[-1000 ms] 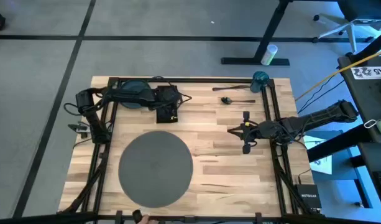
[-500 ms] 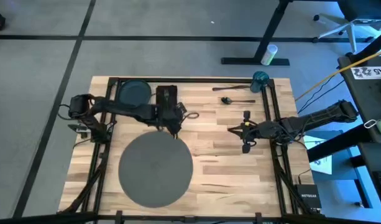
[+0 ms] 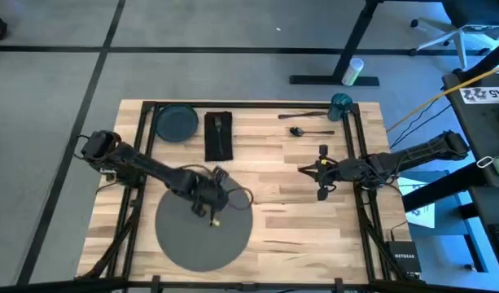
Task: Set table place
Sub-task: Prepare the gray tablemat
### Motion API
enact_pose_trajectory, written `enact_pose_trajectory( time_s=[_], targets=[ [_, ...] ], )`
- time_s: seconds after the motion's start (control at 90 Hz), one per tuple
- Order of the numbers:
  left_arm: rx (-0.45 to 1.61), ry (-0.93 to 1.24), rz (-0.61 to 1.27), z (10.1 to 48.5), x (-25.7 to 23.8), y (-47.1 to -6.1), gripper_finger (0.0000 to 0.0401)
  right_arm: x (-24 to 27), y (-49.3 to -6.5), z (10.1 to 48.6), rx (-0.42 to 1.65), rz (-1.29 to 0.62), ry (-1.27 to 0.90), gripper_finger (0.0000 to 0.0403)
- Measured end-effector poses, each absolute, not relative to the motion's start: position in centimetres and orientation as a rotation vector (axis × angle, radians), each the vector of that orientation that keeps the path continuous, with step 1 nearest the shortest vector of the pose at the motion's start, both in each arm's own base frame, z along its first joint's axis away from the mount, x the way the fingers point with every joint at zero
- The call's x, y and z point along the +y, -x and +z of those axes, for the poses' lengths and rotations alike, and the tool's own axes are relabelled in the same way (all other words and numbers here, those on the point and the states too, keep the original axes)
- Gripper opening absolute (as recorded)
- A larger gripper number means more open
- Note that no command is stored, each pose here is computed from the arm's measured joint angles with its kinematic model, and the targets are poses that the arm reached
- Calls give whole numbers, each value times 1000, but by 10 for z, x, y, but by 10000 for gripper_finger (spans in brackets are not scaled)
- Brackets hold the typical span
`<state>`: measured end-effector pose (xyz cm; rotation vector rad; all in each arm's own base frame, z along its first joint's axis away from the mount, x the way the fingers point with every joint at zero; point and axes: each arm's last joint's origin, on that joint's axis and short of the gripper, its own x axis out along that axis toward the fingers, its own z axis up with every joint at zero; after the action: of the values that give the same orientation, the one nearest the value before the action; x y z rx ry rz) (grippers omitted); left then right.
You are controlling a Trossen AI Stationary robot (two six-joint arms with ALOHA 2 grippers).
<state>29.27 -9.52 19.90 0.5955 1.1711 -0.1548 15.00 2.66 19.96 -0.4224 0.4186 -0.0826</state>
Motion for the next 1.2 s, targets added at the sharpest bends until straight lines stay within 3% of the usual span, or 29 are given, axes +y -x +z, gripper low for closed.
enact_pose_trajectory(
  time_s=[0.156,0.533,0.8,1.2],
  targets=[
    [1166,-286,-117,199,-114,-288,0,27,-150,200,418,-83,421,1],
    [1162,218,244,194,-117,-283,0,27,-150,199,418,-92,377,1],
    [1215,318,403,164,-109,-273,0,27,-150,199,419,-83,375,1],
    [1158,283,300,134,-105,-298,0,26,-149,198,429,-98,376,1]
  ],
)
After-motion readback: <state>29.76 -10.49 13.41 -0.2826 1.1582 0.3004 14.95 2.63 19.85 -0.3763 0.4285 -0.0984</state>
